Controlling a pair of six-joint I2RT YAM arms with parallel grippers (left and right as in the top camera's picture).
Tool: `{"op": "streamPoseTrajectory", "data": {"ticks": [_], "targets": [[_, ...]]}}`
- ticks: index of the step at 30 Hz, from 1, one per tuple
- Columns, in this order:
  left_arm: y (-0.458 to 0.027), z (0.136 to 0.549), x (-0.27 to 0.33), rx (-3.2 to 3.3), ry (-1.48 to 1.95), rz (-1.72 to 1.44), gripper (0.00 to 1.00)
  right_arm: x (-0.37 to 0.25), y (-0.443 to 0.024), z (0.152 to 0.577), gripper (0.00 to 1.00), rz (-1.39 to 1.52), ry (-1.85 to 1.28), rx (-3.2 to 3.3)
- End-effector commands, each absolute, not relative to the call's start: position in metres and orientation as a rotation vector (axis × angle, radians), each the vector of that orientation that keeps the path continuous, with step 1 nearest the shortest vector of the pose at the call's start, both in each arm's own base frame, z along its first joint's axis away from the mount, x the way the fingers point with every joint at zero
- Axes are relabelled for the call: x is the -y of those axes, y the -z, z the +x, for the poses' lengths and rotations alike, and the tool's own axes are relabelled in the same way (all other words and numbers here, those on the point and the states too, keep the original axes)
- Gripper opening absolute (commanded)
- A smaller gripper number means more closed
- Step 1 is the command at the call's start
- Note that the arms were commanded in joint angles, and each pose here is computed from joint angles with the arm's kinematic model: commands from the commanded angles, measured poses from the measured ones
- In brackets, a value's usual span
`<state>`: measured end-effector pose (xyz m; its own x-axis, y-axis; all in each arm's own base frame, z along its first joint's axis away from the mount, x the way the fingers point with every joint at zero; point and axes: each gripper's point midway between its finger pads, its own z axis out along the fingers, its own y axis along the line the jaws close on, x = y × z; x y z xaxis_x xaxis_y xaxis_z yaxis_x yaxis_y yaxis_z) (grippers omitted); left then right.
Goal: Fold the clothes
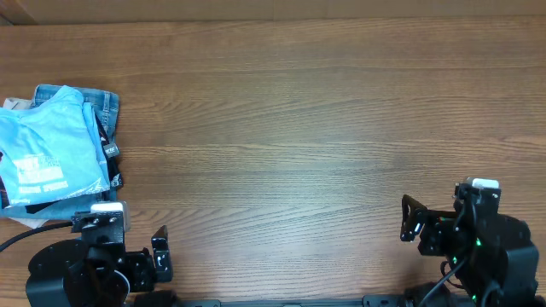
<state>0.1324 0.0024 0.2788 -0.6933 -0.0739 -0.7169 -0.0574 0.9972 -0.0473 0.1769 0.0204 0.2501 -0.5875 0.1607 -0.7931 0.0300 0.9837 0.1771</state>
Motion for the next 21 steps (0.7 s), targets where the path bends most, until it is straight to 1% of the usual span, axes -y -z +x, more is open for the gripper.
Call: {"op": "streamPoseTrajectory", "data": {"ticks": [1,5,15,21], "targets": [[-0.278,0.132,-0.002,-2.335,0.022,-0.073,1.0,-0.019,-0.251,0.183,1.0,0.053,-0.141,-2.097],[-0.278,0.132,-0.002,-2.336,0.022,-0.072,1.0,-0.021,-0.244,0.196,1.0,0.007,-0.133,-1.95],[-0.278,0.132,-0.002,-2.335,0.022,-0.073,1.0,-0.02,-0.223,0.219,1.0,0.021,-0.152,-1.646],[-0.278,0.132,-0.002,-2.336,0.022,-0.072,1.0,-0.017,-0.214,0.232,1.0,-0.003,-0.112,-1.582]]}}
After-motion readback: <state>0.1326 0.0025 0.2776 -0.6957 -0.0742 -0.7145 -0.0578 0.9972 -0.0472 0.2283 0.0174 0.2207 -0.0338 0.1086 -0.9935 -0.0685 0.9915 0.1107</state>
